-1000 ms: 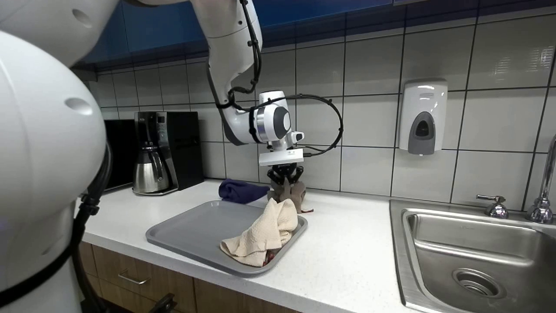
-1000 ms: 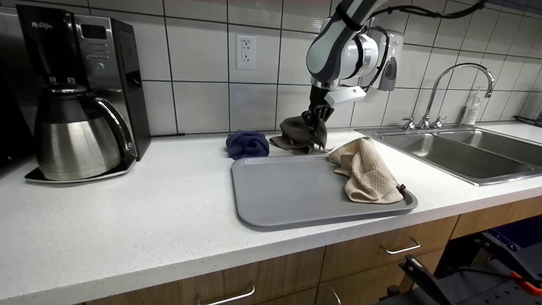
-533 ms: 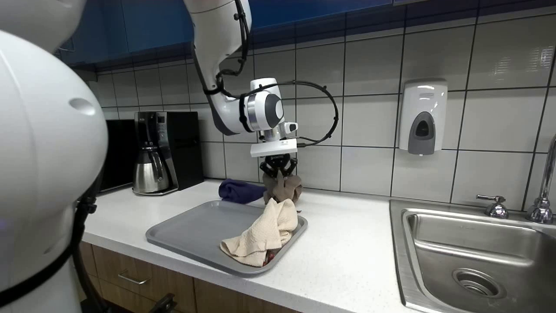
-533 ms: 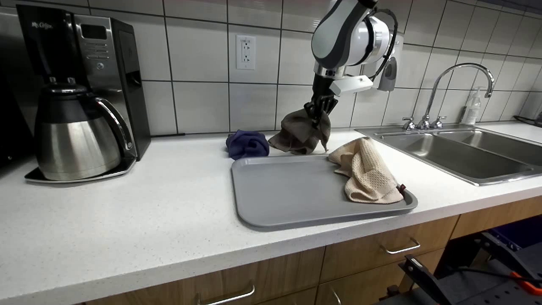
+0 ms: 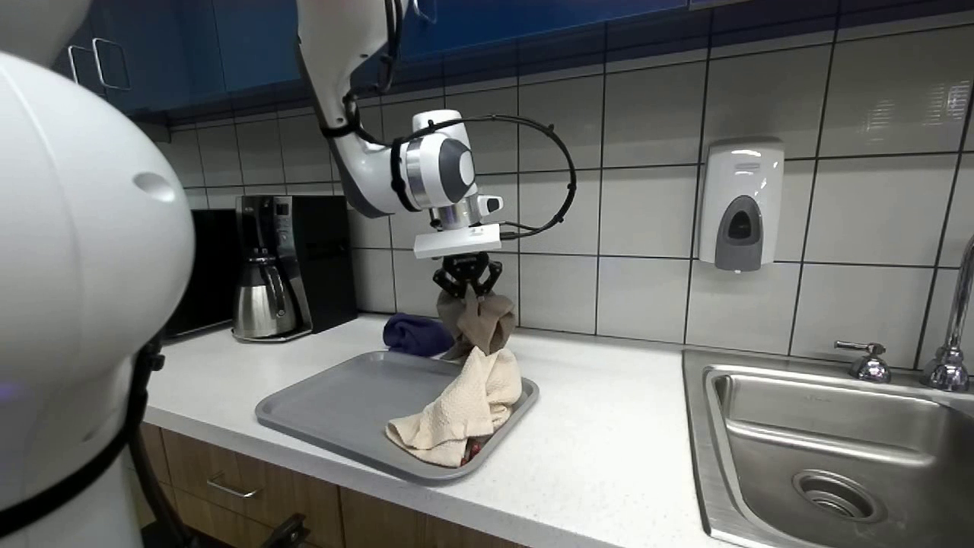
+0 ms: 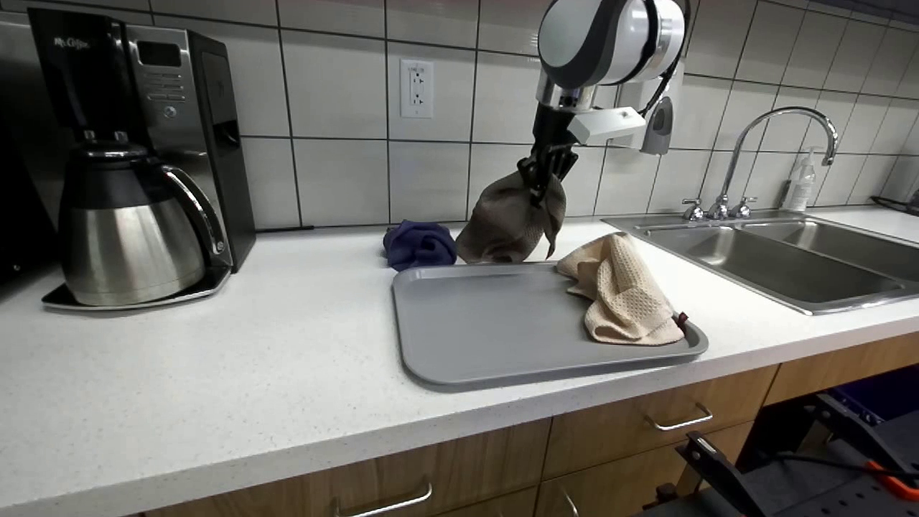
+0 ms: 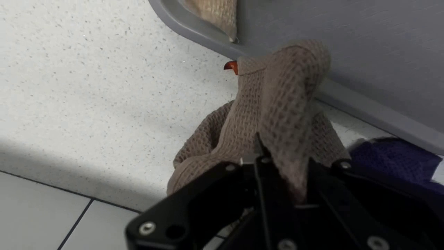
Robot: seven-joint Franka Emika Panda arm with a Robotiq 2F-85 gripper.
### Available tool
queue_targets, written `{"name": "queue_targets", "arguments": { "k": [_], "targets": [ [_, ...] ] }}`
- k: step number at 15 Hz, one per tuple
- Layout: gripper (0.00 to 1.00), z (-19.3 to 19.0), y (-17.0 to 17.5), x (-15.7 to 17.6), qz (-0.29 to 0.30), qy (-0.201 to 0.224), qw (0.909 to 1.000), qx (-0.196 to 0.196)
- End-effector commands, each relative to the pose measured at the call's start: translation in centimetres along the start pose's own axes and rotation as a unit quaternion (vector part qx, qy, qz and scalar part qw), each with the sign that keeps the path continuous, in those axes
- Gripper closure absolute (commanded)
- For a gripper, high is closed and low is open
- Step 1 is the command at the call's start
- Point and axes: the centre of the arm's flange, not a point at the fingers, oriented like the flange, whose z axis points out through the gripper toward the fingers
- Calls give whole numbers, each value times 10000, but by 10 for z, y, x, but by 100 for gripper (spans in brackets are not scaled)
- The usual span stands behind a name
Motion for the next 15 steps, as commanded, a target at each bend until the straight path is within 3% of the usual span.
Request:
{"name": "queue_targets", "arguments": {
  "k": [1, 15],
  "targets": [
    [98, -32, -14, -24, 11, 99, 9999, -64],
    [98, -76, -60, -76, -367, 105, 9992, 91]
  ]
}}
